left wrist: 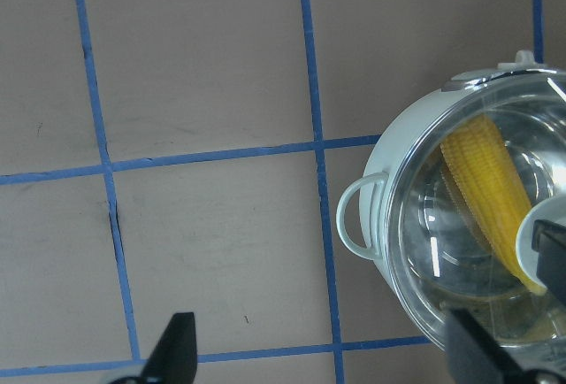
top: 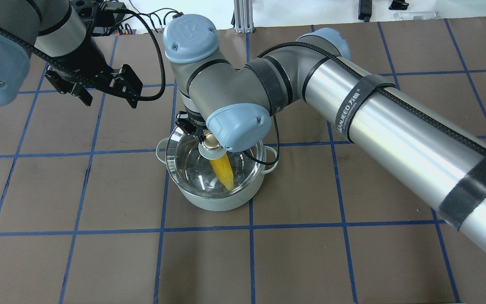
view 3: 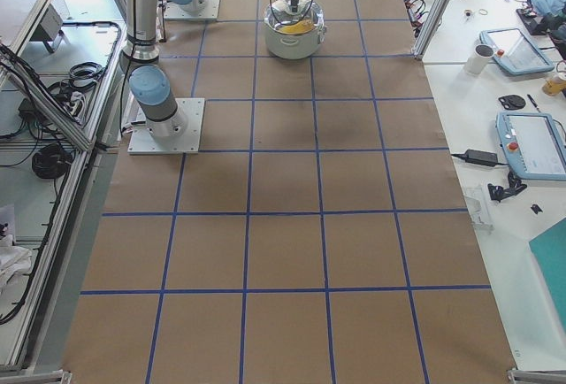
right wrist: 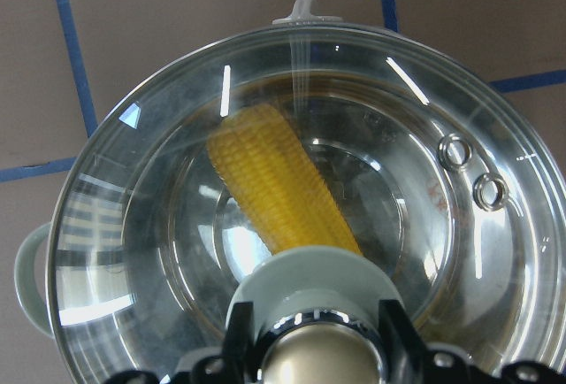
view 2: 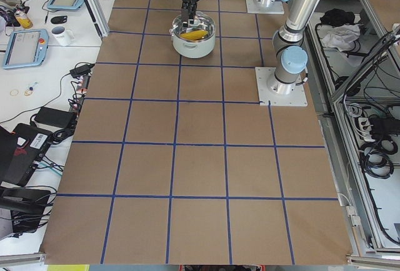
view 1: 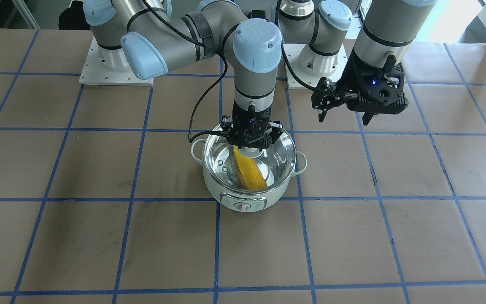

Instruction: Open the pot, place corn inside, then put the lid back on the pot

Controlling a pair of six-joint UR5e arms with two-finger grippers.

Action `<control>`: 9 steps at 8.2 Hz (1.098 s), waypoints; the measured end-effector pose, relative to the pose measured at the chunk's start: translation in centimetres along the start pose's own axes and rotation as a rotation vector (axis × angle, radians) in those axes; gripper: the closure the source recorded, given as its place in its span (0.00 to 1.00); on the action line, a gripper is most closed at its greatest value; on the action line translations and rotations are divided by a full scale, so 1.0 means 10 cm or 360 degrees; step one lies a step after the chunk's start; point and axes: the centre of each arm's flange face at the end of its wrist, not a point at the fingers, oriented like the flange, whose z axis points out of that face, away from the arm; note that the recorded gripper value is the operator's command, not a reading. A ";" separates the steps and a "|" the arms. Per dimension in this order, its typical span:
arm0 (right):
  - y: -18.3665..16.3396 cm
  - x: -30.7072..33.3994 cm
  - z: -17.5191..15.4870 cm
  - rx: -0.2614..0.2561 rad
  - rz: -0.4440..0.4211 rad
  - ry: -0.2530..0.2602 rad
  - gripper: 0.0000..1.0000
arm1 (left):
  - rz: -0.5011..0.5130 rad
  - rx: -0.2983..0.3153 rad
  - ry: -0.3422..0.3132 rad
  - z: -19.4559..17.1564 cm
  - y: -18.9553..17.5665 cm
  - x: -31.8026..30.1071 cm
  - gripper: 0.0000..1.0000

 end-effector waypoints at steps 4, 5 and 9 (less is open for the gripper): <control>0.01 -0.01 0.00 -0.0020 0.0024 -0.0018 0.82 | 0.0000 -0.0005 0.0001 0.02 -0.01 0.00 0.00; 0.01 -0.01 0.01 -0.0022 0.0026 -0.0017 0.82 | 0.0000 -0.0007 0.0001 0.03 -0.01 0.00 0.00; 0.01 -0.01 0.02 -0.0018 0.0026 -0.0012 0.82 | 0.0000 -0.0009 0.0003 0.03 -0.02 0.00 0.00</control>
